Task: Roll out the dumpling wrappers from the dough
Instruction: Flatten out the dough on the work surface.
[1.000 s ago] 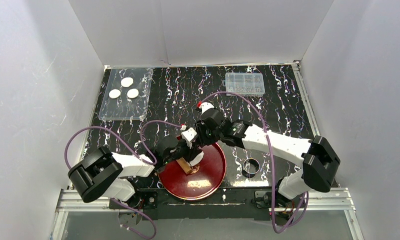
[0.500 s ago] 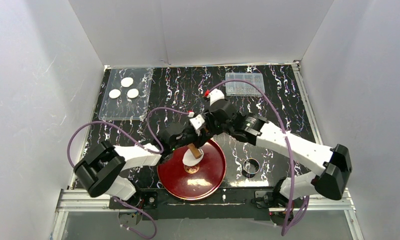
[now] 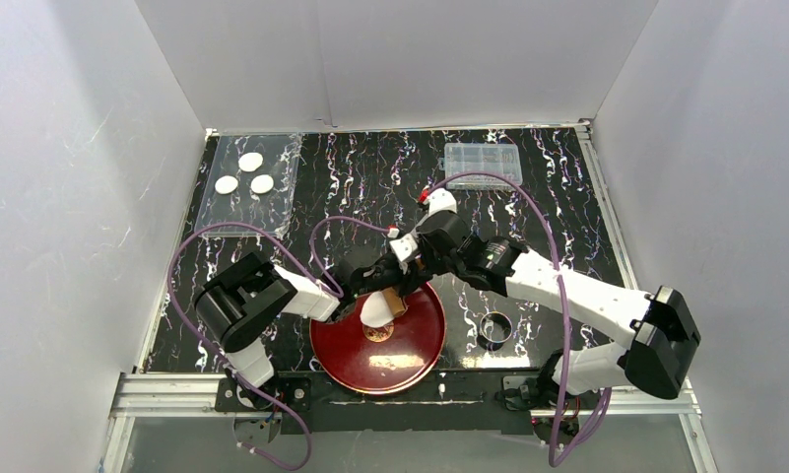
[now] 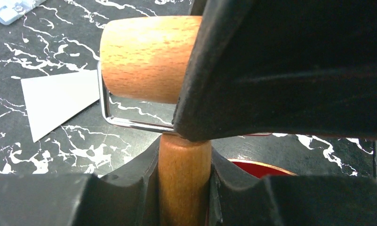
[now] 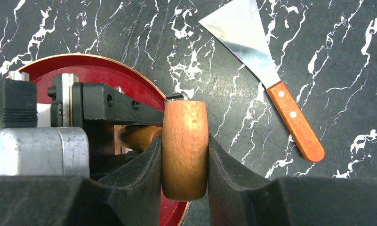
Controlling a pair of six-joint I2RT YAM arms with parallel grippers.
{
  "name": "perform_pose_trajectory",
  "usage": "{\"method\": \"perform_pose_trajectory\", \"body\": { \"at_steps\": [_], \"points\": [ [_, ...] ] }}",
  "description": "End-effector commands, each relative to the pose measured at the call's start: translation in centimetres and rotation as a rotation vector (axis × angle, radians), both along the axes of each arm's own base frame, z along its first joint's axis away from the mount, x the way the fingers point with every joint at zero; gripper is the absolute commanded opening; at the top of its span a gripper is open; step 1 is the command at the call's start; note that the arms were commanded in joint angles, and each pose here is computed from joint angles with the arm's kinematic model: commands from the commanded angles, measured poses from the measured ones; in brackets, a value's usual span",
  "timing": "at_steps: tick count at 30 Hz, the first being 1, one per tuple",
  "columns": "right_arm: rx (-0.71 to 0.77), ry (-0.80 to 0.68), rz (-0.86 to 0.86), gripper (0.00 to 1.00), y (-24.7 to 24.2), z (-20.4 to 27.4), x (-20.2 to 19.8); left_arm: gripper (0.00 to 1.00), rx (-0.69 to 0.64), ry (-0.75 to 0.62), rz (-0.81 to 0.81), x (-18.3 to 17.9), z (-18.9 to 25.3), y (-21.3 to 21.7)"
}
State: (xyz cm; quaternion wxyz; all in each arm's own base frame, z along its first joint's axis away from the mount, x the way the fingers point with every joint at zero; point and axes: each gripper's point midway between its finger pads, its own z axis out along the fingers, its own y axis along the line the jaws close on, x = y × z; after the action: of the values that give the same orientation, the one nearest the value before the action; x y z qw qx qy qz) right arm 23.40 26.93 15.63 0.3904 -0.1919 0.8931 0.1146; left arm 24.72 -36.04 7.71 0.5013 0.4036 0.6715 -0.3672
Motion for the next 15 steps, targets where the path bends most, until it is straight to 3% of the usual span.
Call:
{"method": "perform_pose_trajectory", "body": {
  "at_steps": [1, 8, 15],
  "points": [
    [0.103, 0.149, 0.393, 0.01, 7.1, -2.6, -8.2, 0.00, 0.192, 0.132, 0.058, -2.2, -5.6, 0.7],
    [0.045, 0.200, 0.438, 0.01, 8.3, -5.1, -10.3, 0.00, 0.261, 0.250, 0.146, -3.7, -8.6, 3.3],
    [0.074, 0.217, 0.456, 0.01, 9.3, -5.3, -11.3, 0.00, 0.299, 0.271, 0.184, -4.6, -9.7, 5.4]
  ]
}}
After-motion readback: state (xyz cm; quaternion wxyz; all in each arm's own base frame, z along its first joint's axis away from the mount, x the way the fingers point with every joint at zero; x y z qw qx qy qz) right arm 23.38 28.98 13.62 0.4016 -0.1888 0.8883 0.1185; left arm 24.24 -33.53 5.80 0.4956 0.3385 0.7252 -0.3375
